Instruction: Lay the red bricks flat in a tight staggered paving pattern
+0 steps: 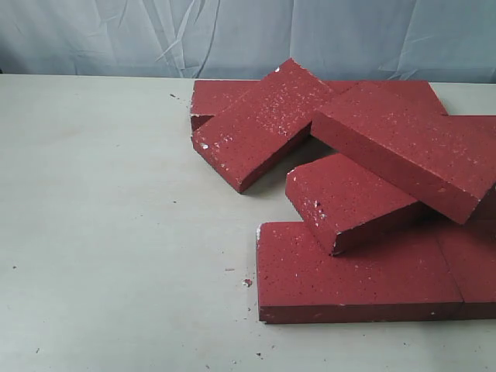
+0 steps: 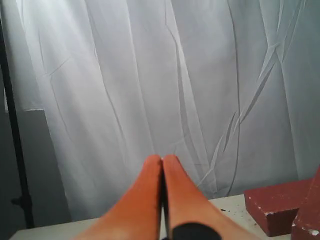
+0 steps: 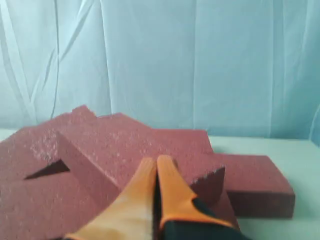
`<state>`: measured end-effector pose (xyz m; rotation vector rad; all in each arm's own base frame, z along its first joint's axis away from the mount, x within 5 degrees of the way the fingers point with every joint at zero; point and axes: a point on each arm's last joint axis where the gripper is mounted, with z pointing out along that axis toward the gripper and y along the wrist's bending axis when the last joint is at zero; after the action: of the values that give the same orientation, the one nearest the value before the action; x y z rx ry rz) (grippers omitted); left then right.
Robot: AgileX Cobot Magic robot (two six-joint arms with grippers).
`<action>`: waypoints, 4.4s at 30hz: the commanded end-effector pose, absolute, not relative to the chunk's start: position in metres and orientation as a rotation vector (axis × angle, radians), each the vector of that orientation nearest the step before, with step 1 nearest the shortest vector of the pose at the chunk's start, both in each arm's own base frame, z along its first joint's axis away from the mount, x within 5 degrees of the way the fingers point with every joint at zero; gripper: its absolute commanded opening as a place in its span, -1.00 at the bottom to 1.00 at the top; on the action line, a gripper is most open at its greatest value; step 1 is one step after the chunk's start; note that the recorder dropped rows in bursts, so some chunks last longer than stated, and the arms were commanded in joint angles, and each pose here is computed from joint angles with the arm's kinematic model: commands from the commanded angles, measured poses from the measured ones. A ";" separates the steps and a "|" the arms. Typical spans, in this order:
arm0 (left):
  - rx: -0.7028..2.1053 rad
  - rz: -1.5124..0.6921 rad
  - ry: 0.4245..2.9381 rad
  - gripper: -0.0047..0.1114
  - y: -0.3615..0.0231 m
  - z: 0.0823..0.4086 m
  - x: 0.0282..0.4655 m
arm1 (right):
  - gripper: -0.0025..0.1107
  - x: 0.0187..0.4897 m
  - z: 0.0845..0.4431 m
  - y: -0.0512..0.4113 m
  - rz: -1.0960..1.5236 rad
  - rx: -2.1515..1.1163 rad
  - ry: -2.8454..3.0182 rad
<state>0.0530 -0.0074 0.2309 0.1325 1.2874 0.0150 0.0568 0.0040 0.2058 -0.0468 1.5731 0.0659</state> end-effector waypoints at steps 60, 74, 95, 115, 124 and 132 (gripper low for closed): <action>0.642 -0.016 2.316 -0.92 -0.078 0.341 0.241 | -0.97 0.247 0.398 0.014 -0.173 -0.391 2.136; 0.694 -0.153 2.391 -0.92 -0.095 0.320 0.259 | -0.97 0.309 0.356 -0.061 0.360 -0.164 2.420; 0.762 -0.247 2.346 -0.92 -0.109 0.307 0.277 | -0.97 0.285 0.263 -0.172 0.408 0.418 2.557; 1.050 -0.571 2.398 -0.92 -0.224 0.252 0.402 | -0.97 0.293 0.241 -0.085 0.088 0.155 3.112; 1.072 -0.644 2.339 -0.92 -0.275 0.234 0.416 | -0.97 0.285 0.229 -0.077 0.187 0.186 3.127; 0.987 -0.689 2.233 -0.92 -0.306 0.224 0.421 | -0.97 0.289 0.229 -0.067 0.361 0.197 3.069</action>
<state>0.4201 -0.2992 0.2233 1.0258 2.2691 -0.6763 0.2887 -0.0682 0.2257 0.2178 3.0941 0.3553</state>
